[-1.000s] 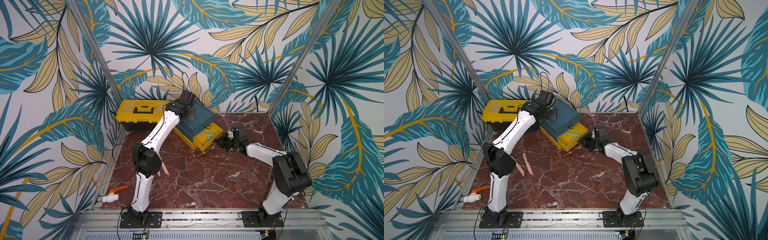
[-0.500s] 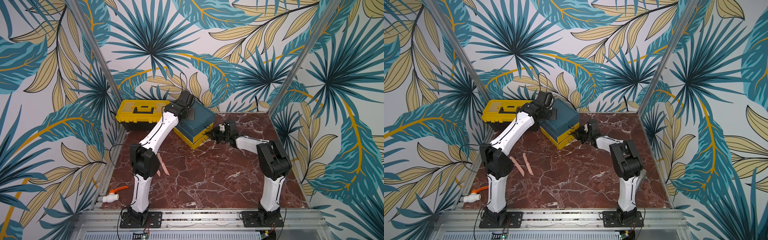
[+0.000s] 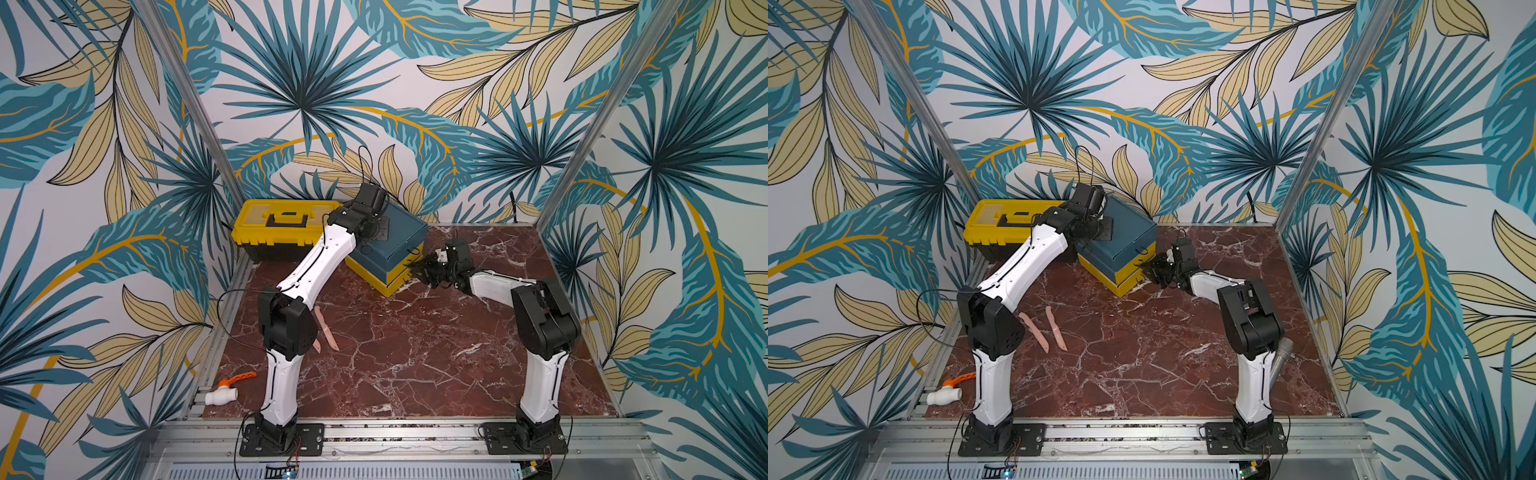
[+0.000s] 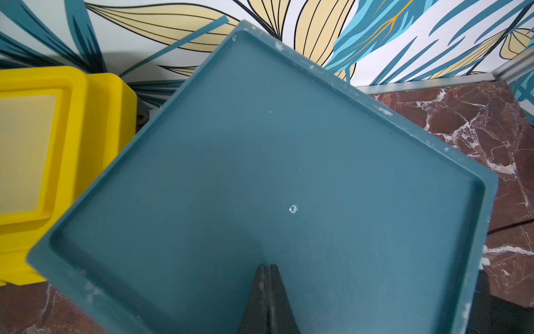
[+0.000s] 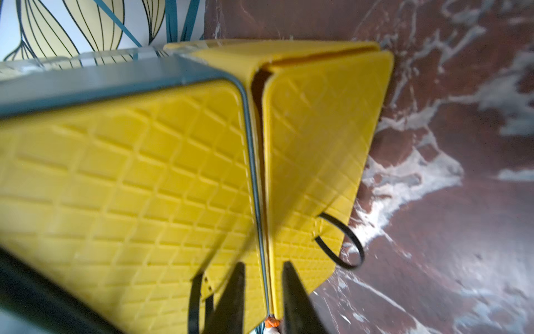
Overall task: Place the fruit knives into the drawer by color
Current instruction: Close the drawer in the storage box, then open the drawer in the storage box.
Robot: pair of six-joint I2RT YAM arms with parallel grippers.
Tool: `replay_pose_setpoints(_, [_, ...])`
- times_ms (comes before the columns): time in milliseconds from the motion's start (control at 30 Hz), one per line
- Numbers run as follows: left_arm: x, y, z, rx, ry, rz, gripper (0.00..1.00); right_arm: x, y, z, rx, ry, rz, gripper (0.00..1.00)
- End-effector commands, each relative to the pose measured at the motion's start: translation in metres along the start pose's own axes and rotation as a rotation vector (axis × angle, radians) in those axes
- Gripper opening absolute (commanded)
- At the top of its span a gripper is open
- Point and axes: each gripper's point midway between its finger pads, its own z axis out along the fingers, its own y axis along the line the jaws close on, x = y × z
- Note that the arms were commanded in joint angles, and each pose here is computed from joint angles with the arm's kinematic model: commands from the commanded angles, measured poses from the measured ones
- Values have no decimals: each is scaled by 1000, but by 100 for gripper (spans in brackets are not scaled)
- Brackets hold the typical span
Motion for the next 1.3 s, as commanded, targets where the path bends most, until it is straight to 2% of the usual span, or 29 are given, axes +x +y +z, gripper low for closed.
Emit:
replay_pose_setpoints(0, [80, 17, 30, -57, 287, 12, 0, 12, -6, -14, 30, 3, -42, 67])
replay_pose_setpoints(267, [80, 16, 30, -57, 288, -10, 0, 10, -33, -5, 53, -9, -13, 67])
replay_pose_setpoints(567, [83, 18, 28, -63, 302, -14, 0, -4, -43, 18, 14, -31, 28, 64])
replay_pose_setpoints(833, [88, 19, 27, -65, 314, -16, 0, -13, -50, 30, -45, -64, 57, 49])
replay_pose_setpoints(900, [89, 19, 27, -66, 315, -19, 0, -14, -51, 32, -57, -66, 61, 43])
replay_pose_setpoints(1267, [97, 20, 28, -70, 335, -30, 0, -16, -55, 41, -80, -53, 76, 24])
